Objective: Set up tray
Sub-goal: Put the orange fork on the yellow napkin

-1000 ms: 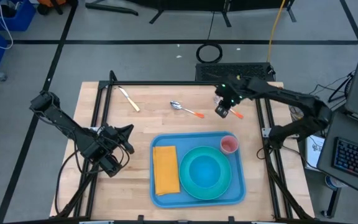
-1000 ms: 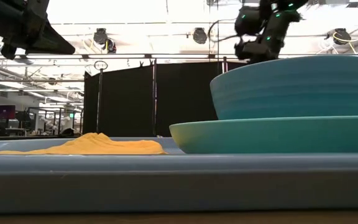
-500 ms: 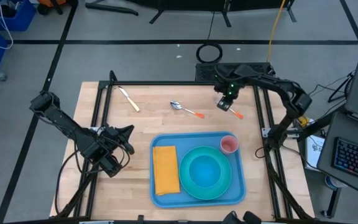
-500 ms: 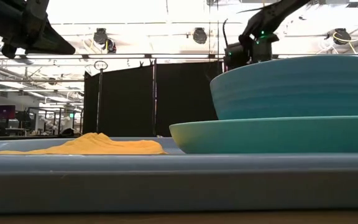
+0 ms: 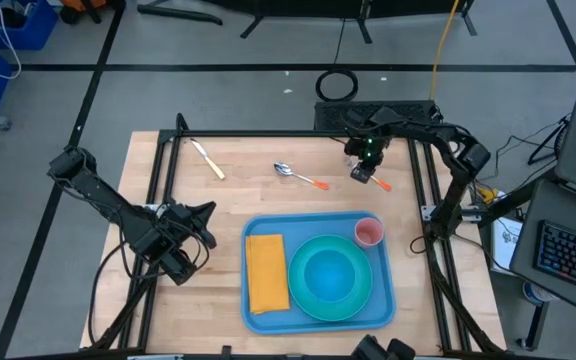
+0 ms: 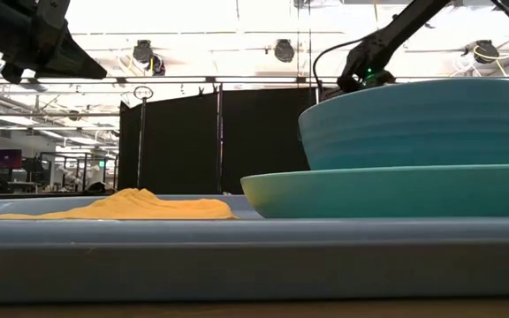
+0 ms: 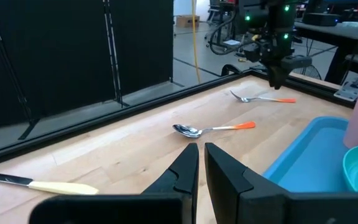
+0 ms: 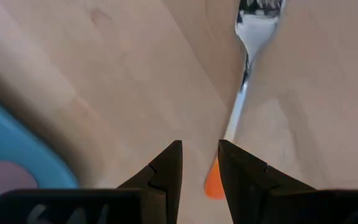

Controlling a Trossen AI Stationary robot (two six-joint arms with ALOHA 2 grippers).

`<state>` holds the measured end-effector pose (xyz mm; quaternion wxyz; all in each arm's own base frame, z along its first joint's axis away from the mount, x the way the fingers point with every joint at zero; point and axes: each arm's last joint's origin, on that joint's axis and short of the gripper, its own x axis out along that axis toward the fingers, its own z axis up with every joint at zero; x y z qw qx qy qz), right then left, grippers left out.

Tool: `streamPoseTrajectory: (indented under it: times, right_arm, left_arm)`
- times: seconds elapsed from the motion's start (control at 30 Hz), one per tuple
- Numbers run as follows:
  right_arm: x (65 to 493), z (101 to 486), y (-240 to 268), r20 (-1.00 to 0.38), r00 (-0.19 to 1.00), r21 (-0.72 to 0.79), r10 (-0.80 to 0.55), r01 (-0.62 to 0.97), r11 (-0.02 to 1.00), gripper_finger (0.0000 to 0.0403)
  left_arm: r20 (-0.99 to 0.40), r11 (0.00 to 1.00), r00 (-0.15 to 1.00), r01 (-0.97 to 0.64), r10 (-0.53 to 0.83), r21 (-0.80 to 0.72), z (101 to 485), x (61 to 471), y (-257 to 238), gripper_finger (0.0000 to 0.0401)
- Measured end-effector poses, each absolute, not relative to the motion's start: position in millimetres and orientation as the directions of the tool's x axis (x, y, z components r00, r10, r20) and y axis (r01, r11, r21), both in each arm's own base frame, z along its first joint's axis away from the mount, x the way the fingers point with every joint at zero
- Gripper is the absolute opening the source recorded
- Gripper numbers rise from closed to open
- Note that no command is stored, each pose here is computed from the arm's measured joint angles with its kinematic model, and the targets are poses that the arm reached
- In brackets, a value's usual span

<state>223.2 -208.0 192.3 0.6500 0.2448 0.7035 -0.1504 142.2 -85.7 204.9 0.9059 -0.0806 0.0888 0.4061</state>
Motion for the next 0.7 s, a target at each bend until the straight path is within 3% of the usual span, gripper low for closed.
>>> streamPoseTrajectory:
  times: [0.2, 0.47, 0.7]
  right_arm:
    - [224.7, 183.3, -209.2, -0.992, -0.006, 0.103, 0.125, 0.527, 0.844, 0.0104]
    - [223.1, 173.9, -209.7, -0.995, 0.009, 0.092, 0.103, 0.526, 0.845, 0.0153]
    - [220.2, 167.1, -211.6, -0.996, 0.021, 0.084, 0.086, 0.537, 0.839, 0.0157]
  left_arm:
    - [-0.232, 0.657, 0.654, -0.750, 0.720, -0.074, 204.8, 142.2, -85.8, 0.0031]
    - [-0.232, 0.657, 0.654, -0.750, 0.720, -0.074, 204.8, 142.2, -85.8, 0.0031]
    - [-0.232, 0.657, 0.655, -0.750, 0.720, -0.077, 204.8, 142.3, -85.9, 0.0031]
